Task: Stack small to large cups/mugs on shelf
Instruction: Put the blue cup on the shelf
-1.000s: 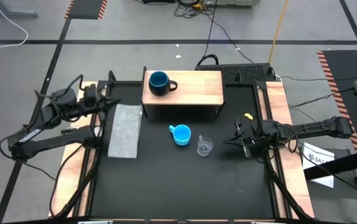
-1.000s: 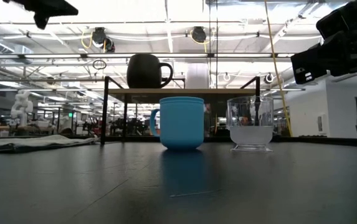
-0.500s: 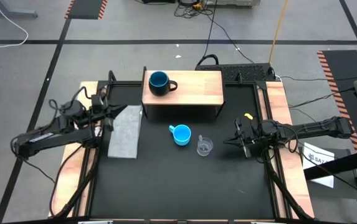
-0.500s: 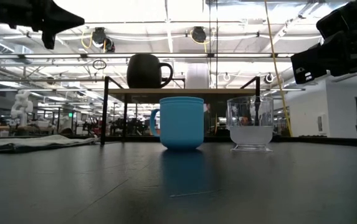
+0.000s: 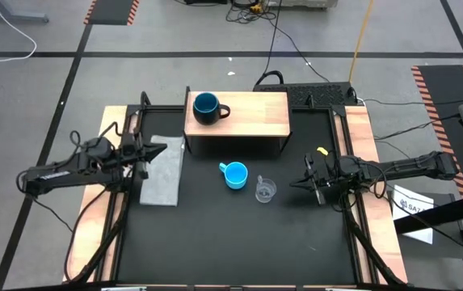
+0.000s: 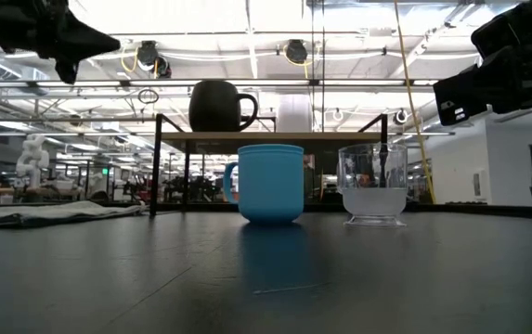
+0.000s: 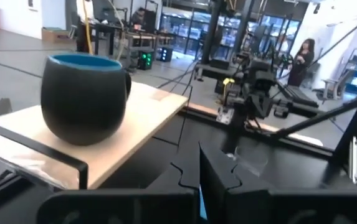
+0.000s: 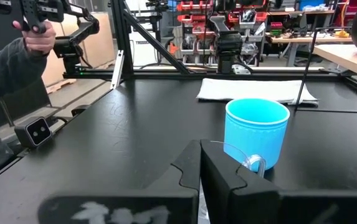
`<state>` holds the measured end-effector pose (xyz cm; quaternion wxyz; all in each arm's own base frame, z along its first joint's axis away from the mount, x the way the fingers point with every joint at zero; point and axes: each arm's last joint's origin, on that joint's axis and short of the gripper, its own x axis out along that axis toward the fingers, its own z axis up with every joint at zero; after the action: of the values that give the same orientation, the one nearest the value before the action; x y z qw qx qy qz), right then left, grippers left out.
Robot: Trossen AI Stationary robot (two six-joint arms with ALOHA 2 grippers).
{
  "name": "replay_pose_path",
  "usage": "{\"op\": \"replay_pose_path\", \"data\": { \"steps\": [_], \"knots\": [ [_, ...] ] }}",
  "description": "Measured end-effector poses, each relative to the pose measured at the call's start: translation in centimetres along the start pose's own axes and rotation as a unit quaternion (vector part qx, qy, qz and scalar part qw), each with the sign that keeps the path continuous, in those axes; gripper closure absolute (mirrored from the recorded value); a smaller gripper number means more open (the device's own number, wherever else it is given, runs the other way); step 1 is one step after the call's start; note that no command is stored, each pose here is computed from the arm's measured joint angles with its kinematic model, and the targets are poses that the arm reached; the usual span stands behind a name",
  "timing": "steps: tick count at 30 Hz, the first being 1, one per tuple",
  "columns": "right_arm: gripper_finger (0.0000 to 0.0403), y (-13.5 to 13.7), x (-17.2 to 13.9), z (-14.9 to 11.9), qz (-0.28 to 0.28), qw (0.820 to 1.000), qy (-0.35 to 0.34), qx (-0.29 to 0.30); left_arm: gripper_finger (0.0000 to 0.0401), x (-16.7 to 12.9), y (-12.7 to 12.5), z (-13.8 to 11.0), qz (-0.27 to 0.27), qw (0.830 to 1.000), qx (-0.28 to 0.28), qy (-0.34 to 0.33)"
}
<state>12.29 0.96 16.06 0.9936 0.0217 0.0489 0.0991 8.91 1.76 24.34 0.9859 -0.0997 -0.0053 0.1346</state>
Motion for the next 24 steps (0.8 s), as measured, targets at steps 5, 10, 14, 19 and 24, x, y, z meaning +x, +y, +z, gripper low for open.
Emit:
{"op": "replay_pose_path", "data": {
  "steps": [5,10,14,19,24],
  "knots": [
    [0.0403,0.0,0.0,0.1,0.0,1.0,-0.003,-0.003,0.0401,0.7,-0.1,-2.1,-0.008,1.0,0.004,-0.003],
    [0.0403,0.0,0.0,0.1,0.0,1.0,-0.004,-0.002,0.0401,1.1,-0.1,-3.6,-0.013,1.0,0.017,-0.002],
    [0.0403,0.0,0.0,0.1,0.0,1.0,-0.006,0.0,0.0401,1.2,0.0,-4.4,-0.005,1.0,0.026,0.008],
    [0.0403,0.0,0.0,0.1,0.0,1.0,-0.008,0.0,0.0401,1.3,-0.1,-4.8,-0.007,0.999,0.042,0.014],
    [0.0403,0.0,0.0,0.1,0.0,1.0,-0.008,0.0,0.0401,1.2,-0.3,-4.9,-0.016,0.998,0.062,0.018]
  ]
}}
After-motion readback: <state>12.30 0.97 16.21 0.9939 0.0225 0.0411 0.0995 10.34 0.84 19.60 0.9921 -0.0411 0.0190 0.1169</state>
